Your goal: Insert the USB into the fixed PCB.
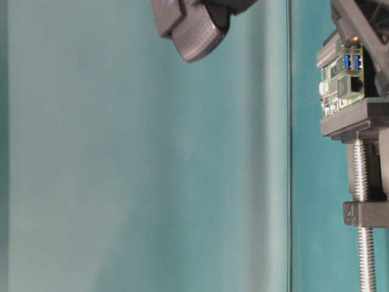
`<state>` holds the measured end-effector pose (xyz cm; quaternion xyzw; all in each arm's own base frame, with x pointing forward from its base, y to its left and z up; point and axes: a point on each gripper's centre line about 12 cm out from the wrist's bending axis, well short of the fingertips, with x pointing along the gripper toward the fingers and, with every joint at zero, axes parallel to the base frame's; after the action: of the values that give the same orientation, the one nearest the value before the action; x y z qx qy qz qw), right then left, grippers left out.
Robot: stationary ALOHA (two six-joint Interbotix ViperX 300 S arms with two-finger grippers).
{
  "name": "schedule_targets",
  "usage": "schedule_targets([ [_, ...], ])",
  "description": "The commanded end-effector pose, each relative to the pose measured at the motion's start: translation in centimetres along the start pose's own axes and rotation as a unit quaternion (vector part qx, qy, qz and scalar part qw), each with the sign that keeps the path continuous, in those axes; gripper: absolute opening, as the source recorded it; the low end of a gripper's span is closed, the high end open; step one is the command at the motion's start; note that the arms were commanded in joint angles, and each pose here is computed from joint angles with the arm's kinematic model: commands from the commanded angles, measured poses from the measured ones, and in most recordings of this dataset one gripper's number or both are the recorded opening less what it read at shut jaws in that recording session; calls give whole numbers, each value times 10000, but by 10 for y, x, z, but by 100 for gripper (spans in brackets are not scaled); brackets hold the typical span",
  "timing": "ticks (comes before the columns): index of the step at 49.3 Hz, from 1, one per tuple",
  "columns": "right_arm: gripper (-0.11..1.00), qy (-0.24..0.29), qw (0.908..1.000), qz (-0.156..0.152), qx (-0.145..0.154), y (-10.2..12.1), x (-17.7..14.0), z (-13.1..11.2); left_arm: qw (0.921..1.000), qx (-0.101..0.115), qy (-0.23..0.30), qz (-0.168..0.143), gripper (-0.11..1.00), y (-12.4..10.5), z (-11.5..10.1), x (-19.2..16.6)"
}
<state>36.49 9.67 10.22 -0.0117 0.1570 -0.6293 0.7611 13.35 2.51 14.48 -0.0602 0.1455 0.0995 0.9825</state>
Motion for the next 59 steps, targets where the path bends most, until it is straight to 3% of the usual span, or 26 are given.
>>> schedule_targets([
  [1,21,38,9994,-89,331,2,9,27,10000,-26,-70,1,100,0,5,1],
  [59,21,100,9988,-336,328,1,27,43,10000,-26,-70,1,100,0,5,1],
])
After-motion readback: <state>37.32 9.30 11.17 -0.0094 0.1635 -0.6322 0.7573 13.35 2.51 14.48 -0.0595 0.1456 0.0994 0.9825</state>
